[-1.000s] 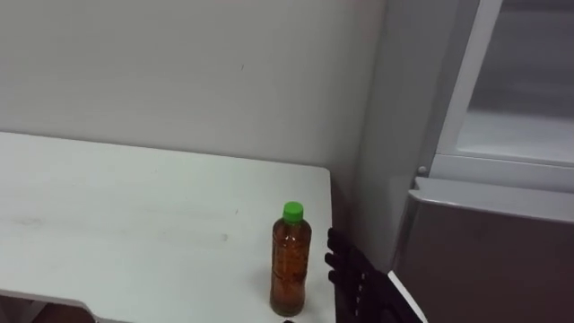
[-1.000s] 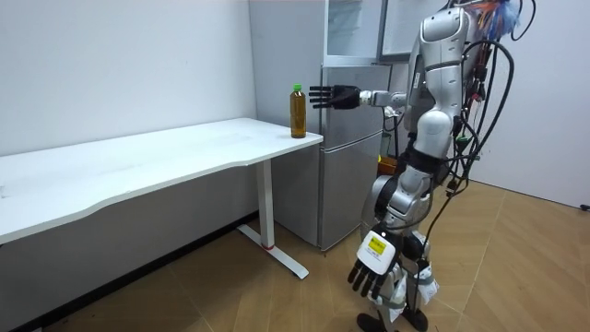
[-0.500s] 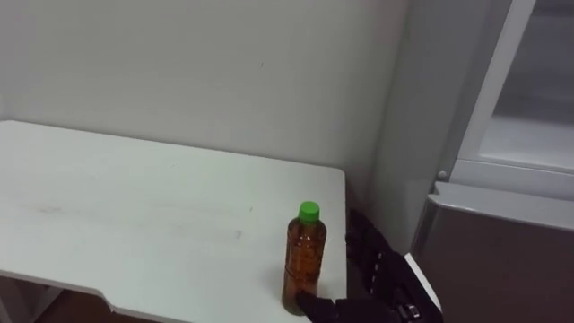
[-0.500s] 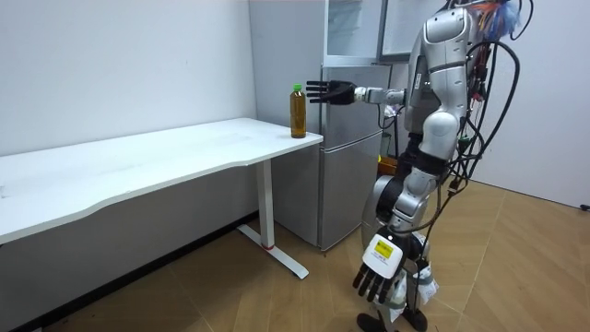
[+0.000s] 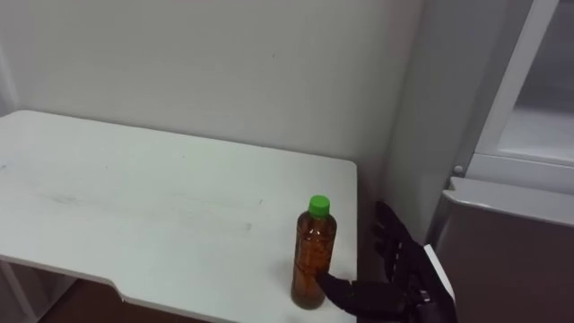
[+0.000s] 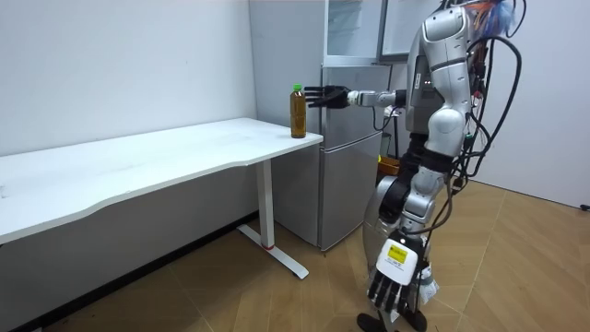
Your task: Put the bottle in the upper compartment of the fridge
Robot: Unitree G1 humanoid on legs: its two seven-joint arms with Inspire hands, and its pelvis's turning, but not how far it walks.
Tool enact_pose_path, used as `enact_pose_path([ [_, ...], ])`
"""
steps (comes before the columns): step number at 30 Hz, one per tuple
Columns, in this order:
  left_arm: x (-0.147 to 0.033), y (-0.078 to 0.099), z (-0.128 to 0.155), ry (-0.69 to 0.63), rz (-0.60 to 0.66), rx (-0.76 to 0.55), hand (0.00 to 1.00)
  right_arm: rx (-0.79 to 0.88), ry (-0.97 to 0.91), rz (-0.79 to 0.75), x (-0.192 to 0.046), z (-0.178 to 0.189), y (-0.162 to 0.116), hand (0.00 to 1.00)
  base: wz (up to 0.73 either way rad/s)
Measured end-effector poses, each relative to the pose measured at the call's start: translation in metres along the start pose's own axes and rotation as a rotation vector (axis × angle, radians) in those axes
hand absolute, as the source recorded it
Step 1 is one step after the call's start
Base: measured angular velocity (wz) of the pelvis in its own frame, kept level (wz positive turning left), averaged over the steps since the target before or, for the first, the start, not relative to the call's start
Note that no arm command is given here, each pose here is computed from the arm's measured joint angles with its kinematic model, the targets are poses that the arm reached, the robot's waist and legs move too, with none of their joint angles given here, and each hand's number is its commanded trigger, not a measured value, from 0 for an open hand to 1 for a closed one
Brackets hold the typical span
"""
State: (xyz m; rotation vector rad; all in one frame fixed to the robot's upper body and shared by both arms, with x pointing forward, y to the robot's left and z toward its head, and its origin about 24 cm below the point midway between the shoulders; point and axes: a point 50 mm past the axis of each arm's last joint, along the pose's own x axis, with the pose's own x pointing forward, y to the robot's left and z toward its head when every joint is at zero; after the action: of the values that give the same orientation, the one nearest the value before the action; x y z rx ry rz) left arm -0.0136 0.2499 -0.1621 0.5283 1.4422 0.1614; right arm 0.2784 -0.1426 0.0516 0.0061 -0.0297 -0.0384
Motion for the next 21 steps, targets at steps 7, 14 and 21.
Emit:
enact_pose_path([
  [7,0.002,0.002,0.010,-0.014,0.003,0.007,0.00,-0.023,-0.025,-0.050,0.021,0.010,0.001,0.00,0.02],
  [14,0.002,0.002,0.013,-0.013,0.002,0.008,0.00,-0.033,-0.006,-0.055,0.024,0.006,0.001,0.00,0.00],
  [21,0.002,0.004,0.016,-0.022,0.007,0.029,0.00,-0.044,0.014,-0.054,0.024,0.002,0.000,0.00,0.01],
])
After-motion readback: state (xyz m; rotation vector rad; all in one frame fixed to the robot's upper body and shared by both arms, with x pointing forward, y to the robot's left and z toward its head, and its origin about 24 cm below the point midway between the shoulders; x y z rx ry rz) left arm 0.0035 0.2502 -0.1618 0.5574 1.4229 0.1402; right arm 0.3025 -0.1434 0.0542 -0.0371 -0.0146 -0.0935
